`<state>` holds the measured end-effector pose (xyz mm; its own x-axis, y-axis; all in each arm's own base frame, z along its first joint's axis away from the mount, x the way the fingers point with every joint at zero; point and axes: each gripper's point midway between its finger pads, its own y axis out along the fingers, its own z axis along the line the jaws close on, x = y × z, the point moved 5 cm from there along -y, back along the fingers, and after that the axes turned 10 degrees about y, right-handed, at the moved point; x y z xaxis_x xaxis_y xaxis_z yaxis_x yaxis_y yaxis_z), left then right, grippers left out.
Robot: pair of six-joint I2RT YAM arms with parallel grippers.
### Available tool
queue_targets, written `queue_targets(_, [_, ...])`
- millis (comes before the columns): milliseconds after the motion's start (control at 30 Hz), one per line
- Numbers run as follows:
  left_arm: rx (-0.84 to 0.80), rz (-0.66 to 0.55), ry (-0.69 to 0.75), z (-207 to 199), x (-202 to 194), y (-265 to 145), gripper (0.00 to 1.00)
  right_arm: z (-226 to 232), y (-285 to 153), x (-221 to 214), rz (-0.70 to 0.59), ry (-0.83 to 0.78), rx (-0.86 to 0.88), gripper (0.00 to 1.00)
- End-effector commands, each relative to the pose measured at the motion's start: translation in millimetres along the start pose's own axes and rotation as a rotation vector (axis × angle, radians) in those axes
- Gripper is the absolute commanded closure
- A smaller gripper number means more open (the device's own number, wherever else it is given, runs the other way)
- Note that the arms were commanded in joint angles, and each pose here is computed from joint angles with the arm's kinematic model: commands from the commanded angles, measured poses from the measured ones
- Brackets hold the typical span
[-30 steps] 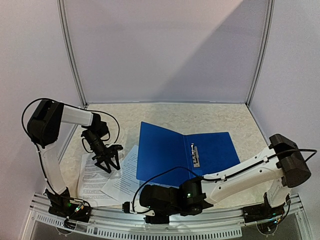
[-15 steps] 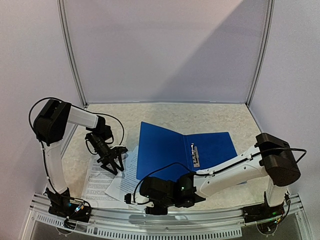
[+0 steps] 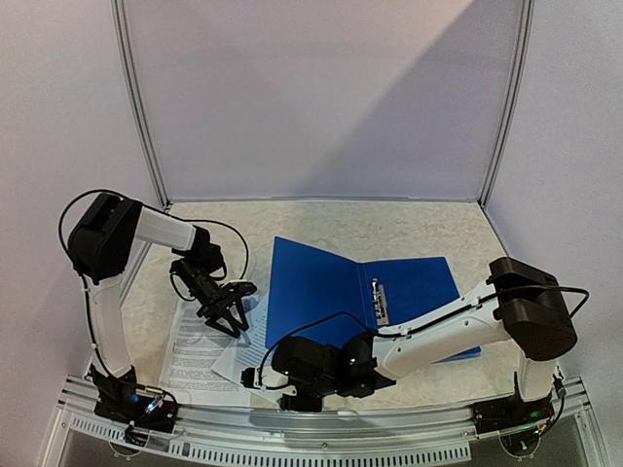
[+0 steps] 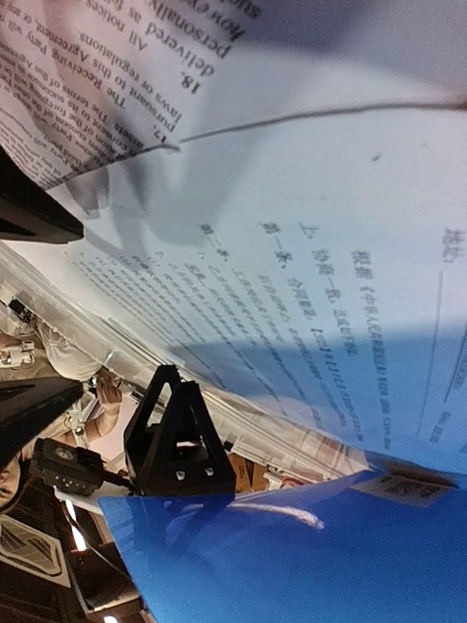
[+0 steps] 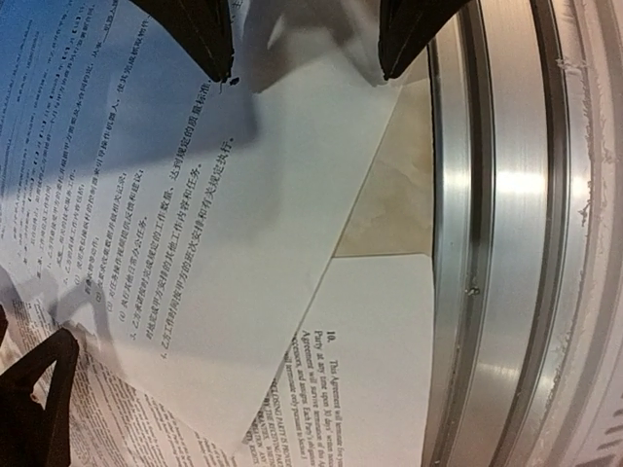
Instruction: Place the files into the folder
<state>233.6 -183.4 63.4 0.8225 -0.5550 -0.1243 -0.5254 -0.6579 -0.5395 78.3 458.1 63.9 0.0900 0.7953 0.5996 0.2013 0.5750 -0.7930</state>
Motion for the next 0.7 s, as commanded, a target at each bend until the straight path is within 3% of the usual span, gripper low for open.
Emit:
queue_targets(0, [0.123, -0.014, 0.020, 12.8, 3.7, -13.2, 0.48, 0.1, 4.9, -17.5, 0.078, 0.013, 0.015, 0.47])
queue_targets(200, [0.228, -0.044, 0.055, 9.7, -2.5, -23.1, 0.43, 18.5, -23.0, 6.6, 0.086, -0.014, 0.194, 0.33])
queue_targets(300, [0.238, -0.043, 0.060, 8.8, -2.6, -24.6, 0.43, 27.8, -27.2, 6.2, 0.116, -0.025, 0.277, 0.31])
queue_targets(433, [0.249, -0.048, 0.066, 9.6, -4.7, -24.4, 0.42, 23.8, -25.0, -13.1, 0.201, -0.019, 0.252, 0.29])
queue_targets(667, [0.236, -0.047, 0.070, 7.1, -2.3, -23.0, 0.42, -9.7, -12.5, -13.0, 0.203, 0.018, 0.104, 0.27])
